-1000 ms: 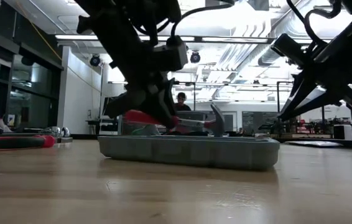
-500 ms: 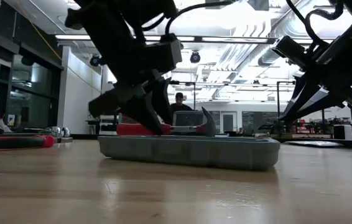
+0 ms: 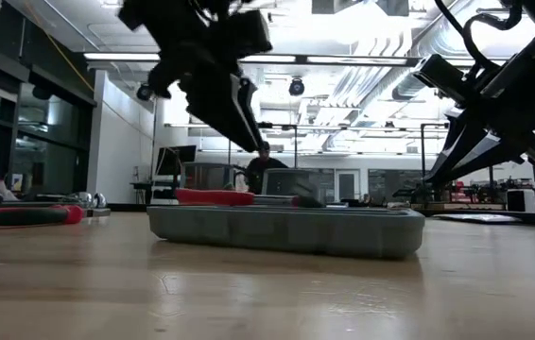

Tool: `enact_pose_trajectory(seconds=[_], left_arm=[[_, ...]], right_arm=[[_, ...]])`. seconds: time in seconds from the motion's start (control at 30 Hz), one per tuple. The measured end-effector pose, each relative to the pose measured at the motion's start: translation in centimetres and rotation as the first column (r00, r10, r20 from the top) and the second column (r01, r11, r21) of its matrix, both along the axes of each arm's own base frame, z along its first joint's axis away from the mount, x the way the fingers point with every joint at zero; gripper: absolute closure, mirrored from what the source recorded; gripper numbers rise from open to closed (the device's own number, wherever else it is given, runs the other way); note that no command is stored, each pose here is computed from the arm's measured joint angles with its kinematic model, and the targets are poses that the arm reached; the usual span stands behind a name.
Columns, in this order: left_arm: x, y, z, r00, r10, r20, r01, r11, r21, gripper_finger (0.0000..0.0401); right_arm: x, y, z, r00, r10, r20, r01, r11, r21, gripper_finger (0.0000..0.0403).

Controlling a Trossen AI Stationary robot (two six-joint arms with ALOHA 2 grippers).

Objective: Prefit tool cases
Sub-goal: Put the hammer into the tool case

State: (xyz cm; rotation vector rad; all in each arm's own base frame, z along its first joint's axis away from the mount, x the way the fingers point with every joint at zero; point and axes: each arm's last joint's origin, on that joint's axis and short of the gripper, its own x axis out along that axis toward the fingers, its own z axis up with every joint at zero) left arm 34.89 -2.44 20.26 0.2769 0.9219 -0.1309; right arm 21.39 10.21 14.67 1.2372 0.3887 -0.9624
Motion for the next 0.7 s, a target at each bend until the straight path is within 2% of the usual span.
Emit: enact_pose_trajectory(seconds=[0.07,0.13,0.23,0.33,0.47,0.7], left_arm=[[0.1,1.4,-0.2,1.0,0.02,-0.02,-0.022,0.992,-0.124,0.0369],[0.2,2.4,-0.4,0.999,0.04,-0.026,-0.045,0.976,-0.214,0.039],[0.1,3.2,-0.6,0.999,0.003,-0.04,-0.012,0.972,-0.236,0.0391],[-0.2,3.8,-0.7,0.996,-0.074,-0.046,0.064,0.981,-0.185,0.0397],[-0.4,4.7,-0.8,0.991,-0.124,-0.056,0.113,0.98,-0.166,0.0385],[-0.9,6.9,-0.9,0.985,-0.166,-0.04,0.147,0.942,-0.303,0.0313]], right_arm=[[0.0,0.0,0.0,1.0,0.0,0.0,0.0,1.0,0.0,0.0403],[0.0,0.0,0.0,1.0,0.0,0.001,0.0,1.0,0.001,0.0403],[0.0,0.0,0.0,1.0,0.0,0.004,0.0,1.0,0.003,0.0403],[0.0,0.0,0.0,1.0,0.0,0.003,0.0,1.0,0.002,0.0403],[0.0,0.0,0.0,1.0,0.0,0.004,0.0,1.0,0.002,0.0403],[0.4,0.3,-0.6,1.0,-0.002,0.007,0.002,1.0,0.005,0.0403]])
